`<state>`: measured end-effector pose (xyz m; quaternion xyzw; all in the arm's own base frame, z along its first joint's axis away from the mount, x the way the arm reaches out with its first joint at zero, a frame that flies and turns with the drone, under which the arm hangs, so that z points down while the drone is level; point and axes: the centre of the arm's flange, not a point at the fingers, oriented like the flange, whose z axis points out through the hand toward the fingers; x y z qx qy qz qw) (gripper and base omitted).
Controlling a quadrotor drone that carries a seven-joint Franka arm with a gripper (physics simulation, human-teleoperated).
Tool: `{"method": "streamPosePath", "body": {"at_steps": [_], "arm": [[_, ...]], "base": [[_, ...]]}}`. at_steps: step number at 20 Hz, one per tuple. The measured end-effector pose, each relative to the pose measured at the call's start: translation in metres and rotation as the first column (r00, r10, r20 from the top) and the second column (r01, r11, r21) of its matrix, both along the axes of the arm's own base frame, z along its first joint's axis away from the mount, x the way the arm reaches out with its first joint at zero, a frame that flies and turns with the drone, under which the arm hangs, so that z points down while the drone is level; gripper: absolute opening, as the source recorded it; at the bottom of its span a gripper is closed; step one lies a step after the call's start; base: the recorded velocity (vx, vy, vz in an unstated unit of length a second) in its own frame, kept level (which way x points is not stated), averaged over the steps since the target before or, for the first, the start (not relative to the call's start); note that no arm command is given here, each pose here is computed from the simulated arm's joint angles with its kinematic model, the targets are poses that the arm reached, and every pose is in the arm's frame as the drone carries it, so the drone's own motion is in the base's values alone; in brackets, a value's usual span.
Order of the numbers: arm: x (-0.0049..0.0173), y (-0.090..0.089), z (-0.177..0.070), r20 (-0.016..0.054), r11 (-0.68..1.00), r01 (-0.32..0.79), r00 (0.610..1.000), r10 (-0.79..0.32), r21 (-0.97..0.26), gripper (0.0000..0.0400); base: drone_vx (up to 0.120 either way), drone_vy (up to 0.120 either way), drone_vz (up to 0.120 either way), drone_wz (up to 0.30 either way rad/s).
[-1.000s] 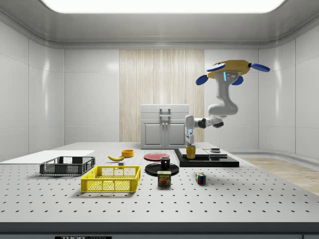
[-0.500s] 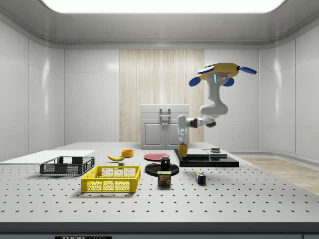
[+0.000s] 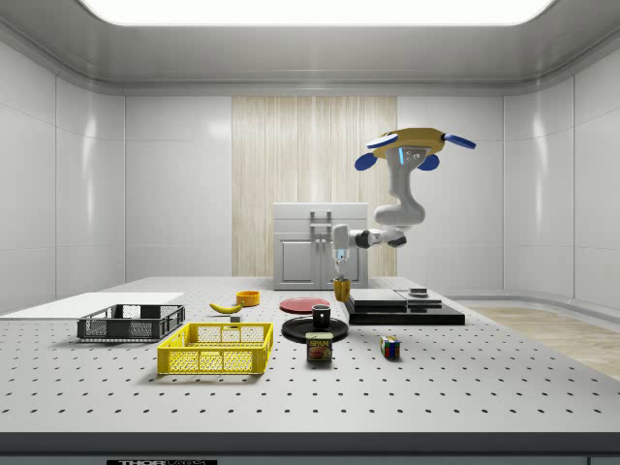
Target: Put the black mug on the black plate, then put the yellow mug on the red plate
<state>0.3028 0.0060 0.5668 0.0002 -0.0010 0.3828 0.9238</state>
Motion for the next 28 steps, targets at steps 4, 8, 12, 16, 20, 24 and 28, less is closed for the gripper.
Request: {"method": "streamPosePath", "body": {"at_steps": [4, 8, 12, 16, 20, 24, 28], "arm": [[0.0000, 0.0000, 0.0000, 0.0000, 1.000, 0.000, 1.000, 0.000, 0.000, 0.0110], [0.0000, 0.0000, 0.0000, 0.0000, 1.000, 0.000, 1.000, 0.000, 0.000, 0.0110], [0.0000, 0.0000, 0.0000, 0.0000, 1.000, 0.000, 1.000, 0.000, 0.000, 0.0110], [0.0000, 0.0000, 0.0000, 0.0000, 1.000, 0.000, 1.000, 0.000, 0.000, 0.0110], [0.0000, 0.0000, 0.0000, 0.0000, 1.000, 0.000, 1.000, 0.000, 0.000, 0.0110], [0.0000, 0.0000, 0.0000, 0.0000, 1.000, 0.000, 1.000, 0.000, 0.000, 0.0110], [0.0000, 0.0000, 0.0000, 0.0000, 1.000, 0.000, 1.000, 0.000, 0.000, 0.0110]], "base": [[0.120, -0.120, 0.000, 0.000], [0.120, -0.120, 0.000, 0.000], [0.120, -0.120, 0.000, 0.000], [0.120, -0.120, 0.000, 0.000], [0.120, -0.120, 0.000, 0.000], [0.120, -0.120, 0.000, 0.000], [0.120, -0.120, 0.000, 0.000]]}}
